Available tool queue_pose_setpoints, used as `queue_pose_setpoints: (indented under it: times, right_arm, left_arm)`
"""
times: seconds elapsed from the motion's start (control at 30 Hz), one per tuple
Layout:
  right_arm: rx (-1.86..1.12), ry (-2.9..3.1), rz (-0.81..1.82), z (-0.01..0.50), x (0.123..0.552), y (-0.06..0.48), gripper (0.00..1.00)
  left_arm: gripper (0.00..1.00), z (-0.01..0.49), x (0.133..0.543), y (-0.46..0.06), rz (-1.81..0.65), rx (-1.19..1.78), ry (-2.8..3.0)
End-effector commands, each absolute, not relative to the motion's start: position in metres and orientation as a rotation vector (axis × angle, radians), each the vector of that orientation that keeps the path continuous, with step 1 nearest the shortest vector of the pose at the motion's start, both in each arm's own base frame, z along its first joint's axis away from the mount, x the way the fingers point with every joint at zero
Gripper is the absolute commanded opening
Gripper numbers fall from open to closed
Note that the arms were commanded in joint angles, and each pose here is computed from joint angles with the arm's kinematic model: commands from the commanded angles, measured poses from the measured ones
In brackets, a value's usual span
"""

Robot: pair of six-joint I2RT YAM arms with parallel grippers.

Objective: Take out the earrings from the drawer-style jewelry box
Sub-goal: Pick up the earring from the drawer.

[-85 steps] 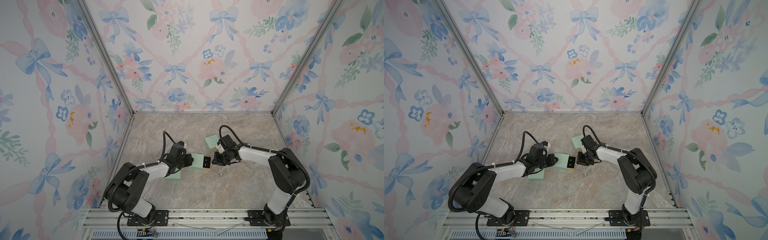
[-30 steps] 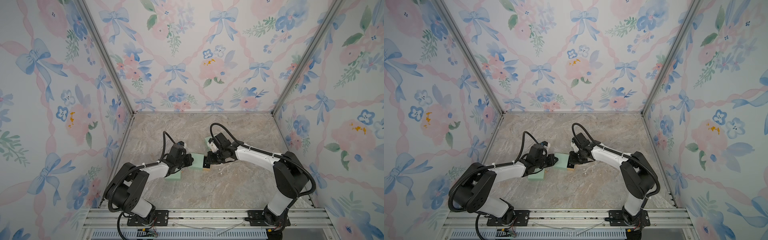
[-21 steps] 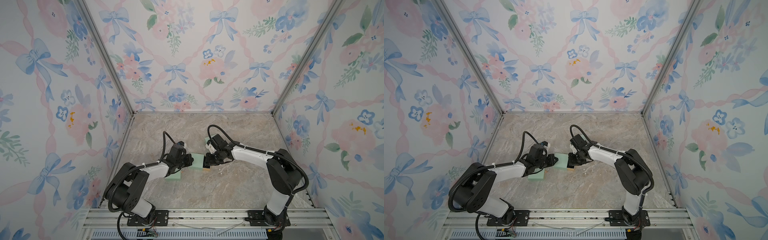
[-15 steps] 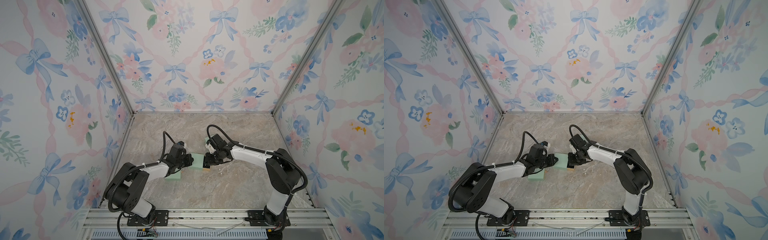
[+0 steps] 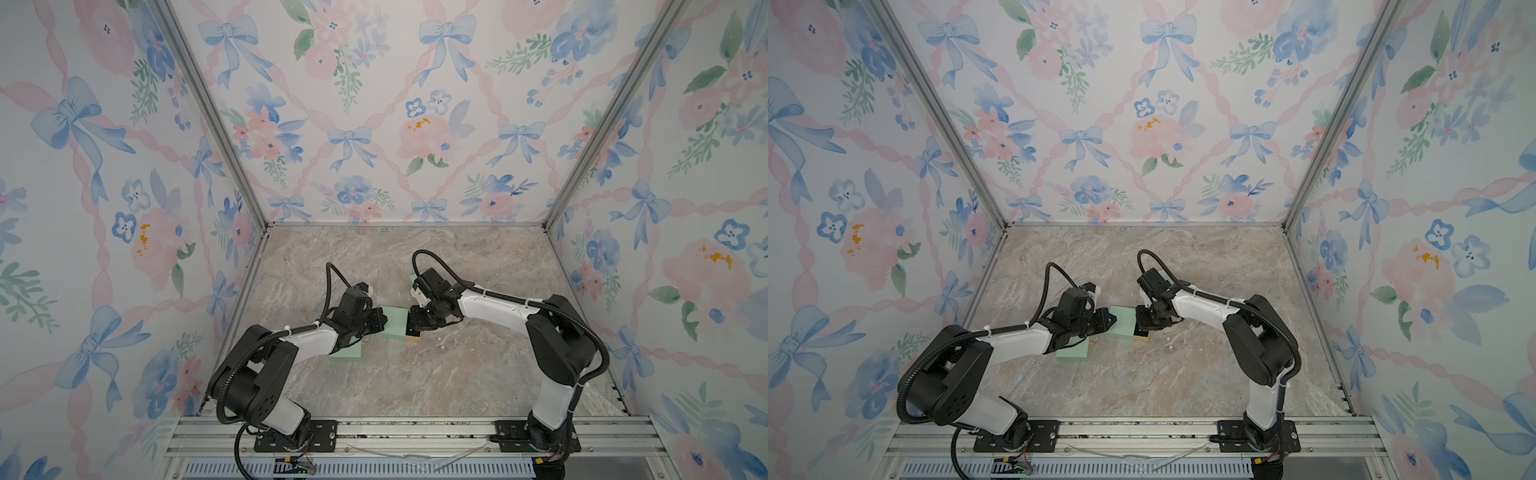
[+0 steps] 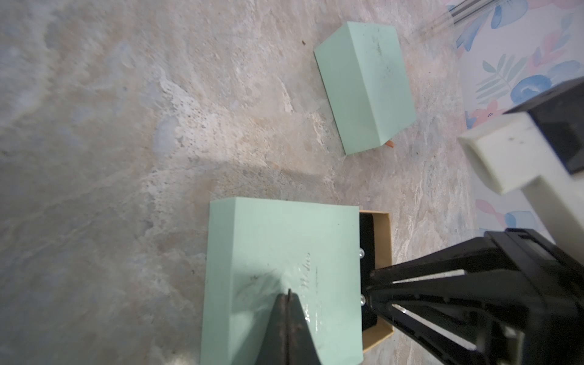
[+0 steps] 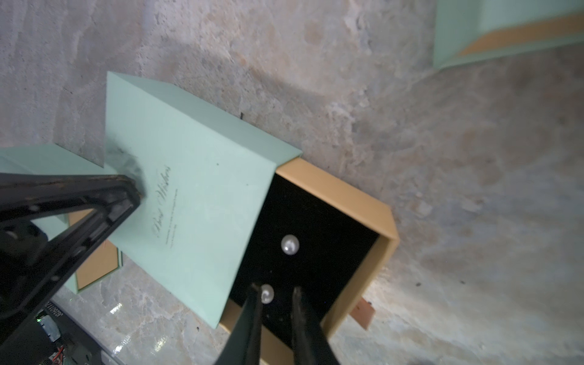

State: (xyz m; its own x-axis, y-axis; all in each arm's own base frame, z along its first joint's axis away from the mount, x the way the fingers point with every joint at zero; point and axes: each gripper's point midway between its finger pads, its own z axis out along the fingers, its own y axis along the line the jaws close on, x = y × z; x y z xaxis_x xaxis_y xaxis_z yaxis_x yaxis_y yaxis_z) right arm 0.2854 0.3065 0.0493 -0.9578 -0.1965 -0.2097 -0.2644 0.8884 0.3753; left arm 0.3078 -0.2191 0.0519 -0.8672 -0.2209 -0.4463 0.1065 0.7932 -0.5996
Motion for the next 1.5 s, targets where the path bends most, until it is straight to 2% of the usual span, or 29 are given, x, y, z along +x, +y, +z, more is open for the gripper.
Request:
queue_pose_setpoints:
  times: [0.0,1.47]
  right_arm:
    - [-0.4,2.901,0.581,0.047,0.283,0.311,0.21]
    - [-0.462,2.931,0.522,0.037,0.276,0.315,0.17]
  left_arm:
    - [0.0,0.001,0.276,-0.193,-0.713,-0.144,2.689]
    - [0.0,-0.001,0.275,-0.193,-0.713,-0.135,2.69]
